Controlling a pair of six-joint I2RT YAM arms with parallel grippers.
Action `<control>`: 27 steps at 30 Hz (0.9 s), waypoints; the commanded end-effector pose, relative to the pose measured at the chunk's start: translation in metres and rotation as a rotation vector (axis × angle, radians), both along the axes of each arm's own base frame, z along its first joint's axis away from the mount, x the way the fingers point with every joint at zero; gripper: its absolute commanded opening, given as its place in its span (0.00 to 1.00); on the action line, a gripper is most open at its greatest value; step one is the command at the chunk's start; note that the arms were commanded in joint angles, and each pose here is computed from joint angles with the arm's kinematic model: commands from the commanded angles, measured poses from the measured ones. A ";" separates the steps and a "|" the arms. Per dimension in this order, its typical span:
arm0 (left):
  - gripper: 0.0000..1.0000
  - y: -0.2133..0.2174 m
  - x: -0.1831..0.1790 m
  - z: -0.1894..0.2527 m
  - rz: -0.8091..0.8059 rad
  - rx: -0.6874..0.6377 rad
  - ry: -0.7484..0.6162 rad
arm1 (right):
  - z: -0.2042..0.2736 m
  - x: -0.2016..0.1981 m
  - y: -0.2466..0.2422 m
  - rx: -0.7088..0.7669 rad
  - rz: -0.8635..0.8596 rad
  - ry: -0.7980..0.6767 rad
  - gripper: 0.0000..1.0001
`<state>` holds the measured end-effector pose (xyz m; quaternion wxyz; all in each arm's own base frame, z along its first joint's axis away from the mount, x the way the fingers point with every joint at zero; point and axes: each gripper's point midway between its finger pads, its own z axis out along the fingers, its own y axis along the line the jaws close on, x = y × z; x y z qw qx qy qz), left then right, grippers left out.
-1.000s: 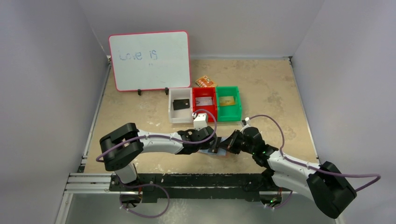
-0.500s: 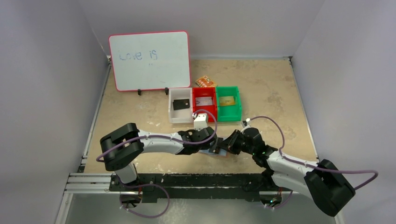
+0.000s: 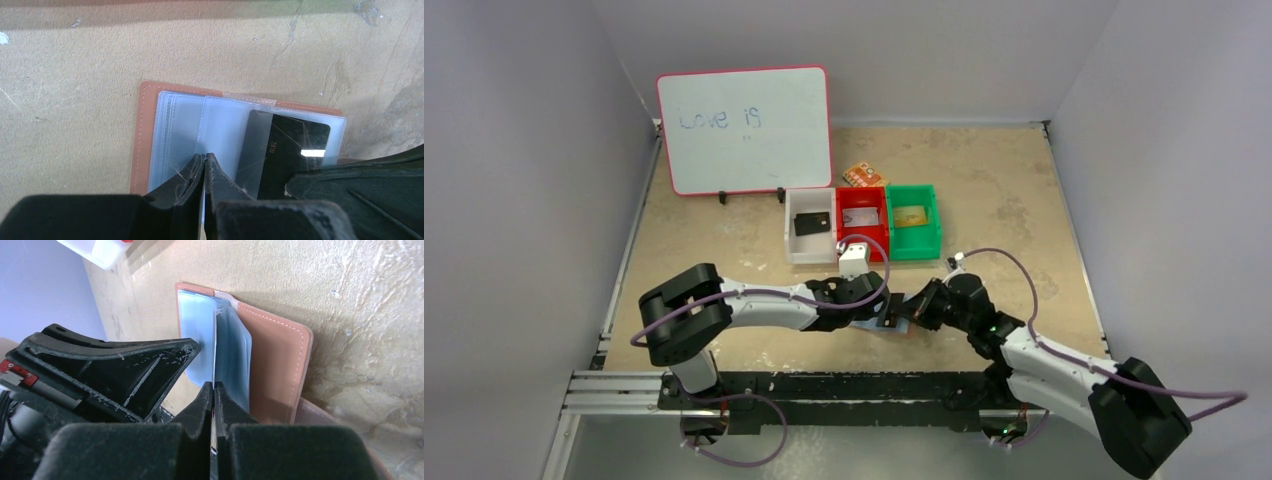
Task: Take the credit cards out of the card holder
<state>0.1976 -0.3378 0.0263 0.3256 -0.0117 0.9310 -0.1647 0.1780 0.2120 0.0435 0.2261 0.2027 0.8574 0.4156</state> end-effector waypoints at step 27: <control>0.14 -0.032 -0.022 0.007 -0.161 -0.077 0.095 | 0.063 0.029 -0.054 -0.237 -0.216 -0.154 0.00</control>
